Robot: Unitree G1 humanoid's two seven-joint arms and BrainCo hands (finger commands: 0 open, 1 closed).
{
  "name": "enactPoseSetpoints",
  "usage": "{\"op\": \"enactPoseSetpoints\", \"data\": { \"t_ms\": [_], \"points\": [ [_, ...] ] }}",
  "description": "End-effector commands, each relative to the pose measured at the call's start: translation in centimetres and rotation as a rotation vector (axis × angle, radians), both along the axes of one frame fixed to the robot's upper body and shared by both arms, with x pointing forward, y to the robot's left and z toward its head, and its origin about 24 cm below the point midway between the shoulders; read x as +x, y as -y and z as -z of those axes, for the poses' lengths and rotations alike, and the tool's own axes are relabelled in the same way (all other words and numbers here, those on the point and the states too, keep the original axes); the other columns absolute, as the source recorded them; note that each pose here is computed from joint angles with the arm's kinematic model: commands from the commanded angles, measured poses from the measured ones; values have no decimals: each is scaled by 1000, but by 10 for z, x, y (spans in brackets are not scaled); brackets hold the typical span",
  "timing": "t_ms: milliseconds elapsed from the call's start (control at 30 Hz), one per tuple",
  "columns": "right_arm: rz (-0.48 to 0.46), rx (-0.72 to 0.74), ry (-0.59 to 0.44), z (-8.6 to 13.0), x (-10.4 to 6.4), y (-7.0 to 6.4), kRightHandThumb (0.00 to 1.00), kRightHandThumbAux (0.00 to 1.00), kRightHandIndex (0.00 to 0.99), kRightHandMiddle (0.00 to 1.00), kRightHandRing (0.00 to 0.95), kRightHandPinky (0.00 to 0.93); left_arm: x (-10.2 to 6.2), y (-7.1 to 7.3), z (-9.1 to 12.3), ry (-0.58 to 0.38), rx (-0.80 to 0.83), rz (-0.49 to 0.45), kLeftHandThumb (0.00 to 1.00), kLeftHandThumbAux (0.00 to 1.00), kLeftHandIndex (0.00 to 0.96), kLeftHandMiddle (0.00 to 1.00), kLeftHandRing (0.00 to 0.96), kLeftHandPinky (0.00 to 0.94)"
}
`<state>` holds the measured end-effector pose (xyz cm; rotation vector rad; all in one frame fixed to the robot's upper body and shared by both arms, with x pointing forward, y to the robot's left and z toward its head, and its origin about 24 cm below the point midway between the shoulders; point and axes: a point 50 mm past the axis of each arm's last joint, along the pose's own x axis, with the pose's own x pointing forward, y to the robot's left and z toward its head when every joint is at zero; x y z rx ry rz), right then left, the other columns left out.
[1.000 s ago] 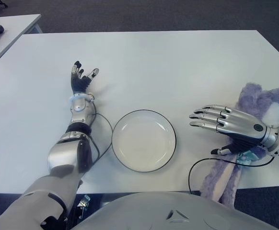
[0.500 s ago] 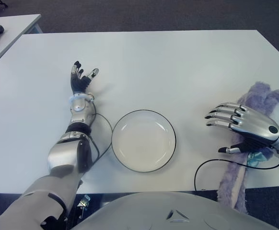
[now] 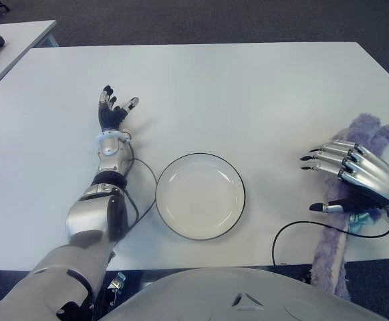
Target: Put the doll into the plate.
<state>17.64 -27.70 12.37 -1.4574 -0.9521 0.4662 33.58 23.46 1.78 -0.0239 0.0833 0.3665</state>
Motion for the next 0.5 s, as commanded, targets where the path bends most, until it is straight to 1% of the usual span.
{"op": "enactPoseSetpoints", "data": {
  "t_ms": [33, 200, 300, 500],
  "points": [
    [15, -9, -20, 19, 0, 0, 125, 406, 294, 344, 319, 299, -82, 12, 103, -450, -142, -16, 26, 833, 38, 15, 0, 29],
    [6, -2, 10, 21, 2, -1, 146, 420, 298, 350, 324, 301, -82, 12, 103, -447, -144, -18, 40, 827, 38, 16, 0, 30],
    [1, 9, 20, 21, 3, -2, 176, 430, 296, 350, 325, 299, -82, 12, 103, -448, -144, -19, 42, 818, 38, 14, 0, 32],
    [-2, 6, 23, 22, 4, -2, 182, 433, 285, 334, 307, 271, -82, 11, 103, -450, -143, -19, 46, 813, 37, 14, 0, 32]
  ]
}}
